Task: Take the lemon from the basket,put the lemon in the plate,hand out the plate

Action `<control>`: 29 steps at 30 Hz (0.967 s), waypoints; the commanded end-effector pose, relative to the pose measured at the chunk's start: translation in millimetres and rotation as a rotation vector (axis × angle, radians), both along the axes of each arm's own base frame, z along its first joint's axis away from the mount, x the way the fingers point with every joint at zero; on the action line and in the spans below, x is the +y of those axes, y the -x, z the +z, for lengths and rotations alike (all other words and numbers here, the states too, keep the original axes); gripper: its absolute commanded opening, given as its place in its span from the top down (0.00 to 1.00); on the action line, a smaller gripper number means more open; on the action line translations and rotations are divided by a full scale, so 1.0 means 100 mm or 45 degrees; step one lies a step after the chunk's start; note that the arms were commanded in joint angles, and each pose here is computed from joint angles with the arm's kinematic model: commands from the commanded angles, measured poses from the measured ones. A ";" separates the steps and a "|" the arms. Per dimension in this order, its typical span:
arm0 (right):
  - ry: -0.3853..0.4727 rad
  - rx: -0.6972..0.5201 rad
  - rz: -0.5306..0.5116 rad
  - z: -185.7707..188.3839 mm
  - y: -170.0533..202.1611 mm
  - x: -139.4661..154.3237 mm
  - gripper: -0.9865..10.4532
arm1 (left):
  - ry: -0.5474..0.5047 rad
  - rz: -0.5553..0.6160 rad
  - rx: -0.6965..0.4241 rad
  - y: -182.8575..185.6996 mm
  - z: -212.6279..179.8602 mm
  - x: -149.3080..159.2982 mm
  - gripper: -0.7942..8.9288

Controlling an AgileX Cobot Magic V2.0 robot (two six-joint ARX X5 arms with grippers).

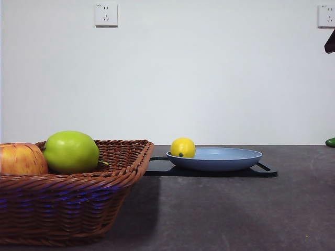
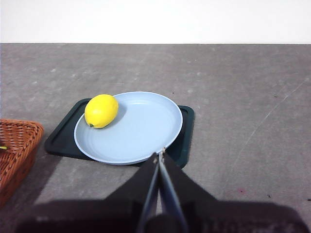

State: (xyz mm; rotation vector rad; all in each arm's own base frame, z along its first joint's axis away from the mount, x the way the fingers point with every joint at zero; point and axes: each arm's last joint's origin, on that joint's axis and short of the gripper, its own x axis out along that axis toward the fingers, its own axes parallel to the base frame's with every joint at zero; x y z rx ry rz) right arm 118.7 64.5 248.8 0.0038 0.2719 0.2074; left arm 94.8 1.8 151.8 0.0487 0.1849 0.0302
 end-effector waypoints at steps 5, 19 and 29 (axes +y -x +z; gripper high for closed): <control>0.080 -0.097 -0.076 0.07 0.09 -0.16 0.91 | 0.009 0.004 0.005 0.00 -0.02 0.00 0.91; -0.026 -0.125 -0.112 -0.66 0.22 -0.52 0.91 | 0.009 0.005 0.005 0.00 -0.02 0.00 0.91; -0.020 -0.095 -0.120 -0.98 0.23 -0.53 0.91 | 0.009 0.005 0.005 0.00 -0.02 0.00 0.91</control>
